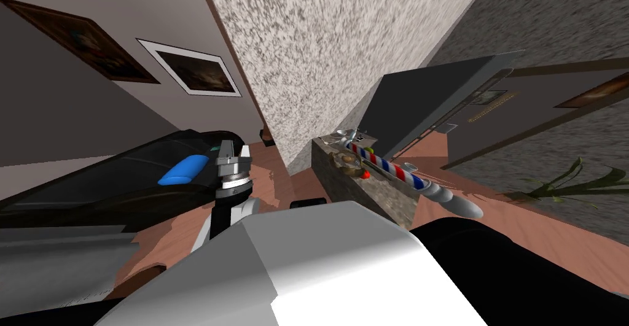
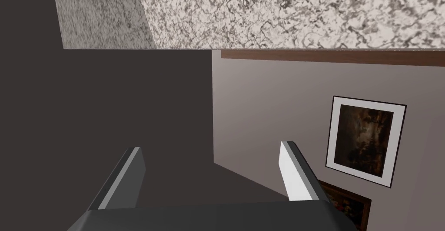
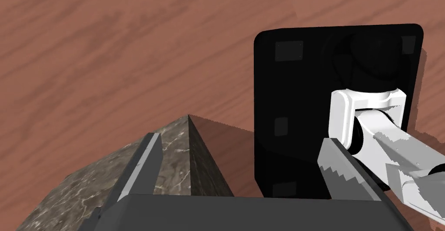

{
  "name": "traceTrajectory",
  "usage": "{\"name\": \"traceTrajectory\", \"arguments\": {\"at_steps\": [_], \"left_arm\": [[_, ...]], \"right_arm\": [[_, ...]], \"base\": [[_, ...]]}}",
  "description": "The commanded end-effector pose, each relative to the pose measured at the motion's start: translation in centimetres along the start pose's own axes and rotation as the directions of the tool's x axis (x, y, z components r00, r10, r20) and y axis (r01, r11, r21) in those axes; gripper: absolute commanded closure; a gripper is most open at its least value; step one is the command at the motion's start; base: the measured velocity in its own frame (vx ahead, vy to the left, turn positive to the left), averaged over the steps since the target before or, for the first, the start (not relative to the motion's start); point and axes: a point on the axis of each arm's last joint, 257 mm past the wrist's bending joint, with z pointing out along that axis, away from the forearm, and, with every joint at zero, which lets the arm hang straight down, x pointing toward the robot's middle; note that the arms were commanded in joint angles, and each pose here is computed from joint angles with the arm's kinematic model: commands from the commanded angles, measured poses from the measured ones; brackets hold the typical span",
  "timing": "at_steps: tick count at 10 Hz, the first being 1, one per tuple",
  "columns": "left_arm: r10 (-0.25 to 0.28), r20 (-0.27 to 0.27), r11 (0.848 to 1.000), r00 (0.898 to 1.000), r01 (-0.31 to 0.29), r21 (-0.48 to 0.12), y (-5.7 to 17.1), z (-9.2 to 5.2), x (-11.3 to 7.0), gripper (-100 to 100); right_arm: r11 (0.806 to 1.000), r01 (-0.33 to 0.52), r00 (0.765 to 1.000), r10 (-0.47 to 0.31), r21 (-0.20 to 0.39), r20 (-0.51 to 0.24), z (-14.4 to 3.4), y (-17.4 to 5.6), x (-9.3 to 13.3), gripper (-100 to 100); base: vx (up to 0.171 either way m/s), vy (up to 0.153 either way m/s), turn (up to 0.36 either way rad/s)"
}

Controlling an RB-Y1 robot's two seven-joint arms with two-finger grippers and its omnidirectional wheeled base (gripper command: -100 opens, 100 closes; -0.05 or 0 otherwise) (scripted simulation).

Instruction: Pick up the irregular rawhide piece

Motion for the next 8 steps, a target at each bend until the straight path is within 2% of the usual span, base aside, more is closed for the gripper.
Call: {"name": "traceTrajectory", "arguments": {"at_steps": [1, 2, 3, 4, 5, 6, 7, 8], "left_arm": [[0.0, 0.0, 1.0, 1.0, 0.0, 0.0, 0.0, 0.0, 0.0, 0], [0.0, 0.0, 1.0, 1.0, 0.0, 0.0, 0.0, 0.0, 0.0, 0], [0.0, 0.0, 1.0, 1.0, 0.0, 0.0, 0.0, 0.0, 0.0, 0], [0.0, 0.0, 1.0, 1.0, 0.0, 0.0, 0.0, 0.0, 0.0, 0], [0.0, 0.0, 1.0, 1.0, 0.0, 0.0, 0.0, 0.0, 0.0, 0], [0.0, 0.0, 1.0, 1.0, 0.0, 0.0, 0.0, 0.0, 0.0, 0], [0.0, 0.0, 1.0, 1.0, 0.0, 0.0, 0.0, 0.0, 0.0, 0], [0.0, 0.0, 1.0, 1.0, 0.0, 0.0, 0.0, 0.0, 0.0, 0]], "right_arm": [[1.0, 0.005, 1.0, -0.005, 0.025, -0.01, -0.6, -1.5, 0.2, -100], [0.996, 0.029, 0.999, -0.026, 0.085, -0.037, -3.2, -4.9, 0.5, -100], [0.994, 0.028, 0.999, -0.023, 0.104, -0.043, -3.6, -5.7, 0.8, -100], [0.985, 0.046, 0.997, -0.035, 0.168, -0.067, -6.2, -9.0, 1.0, -100], [0.983, 0.049, 0.997, -0.037, 0.178, -0.069, -6.7, -9.4, 1.0, -100], [0.968, 0.068, 0.995, -0.047, 0.242, -0.089, -9.7, -12.6, 0.8, -100], [0.968, 0.068, 0.995, -0.047, 0.244, -0.089, -9.7, -12.7, 0.8, -100], [0.952, 0.081, 0.994, -0.053, 0.295, -0.099, -12.3, -15.1, 0.4, -100]], "base": [[0.022, 0.012, -0.046], [0.032, 0.043, 0.253], [0.046, 0.035, 0.165], [0.077, 0.065, 0.214], [0.068, 0.056, 0.162], [0.083, 0.054, 0.226], [0.068, 0.04, 0.143], [0.076, 0.058, 0.223]]}}
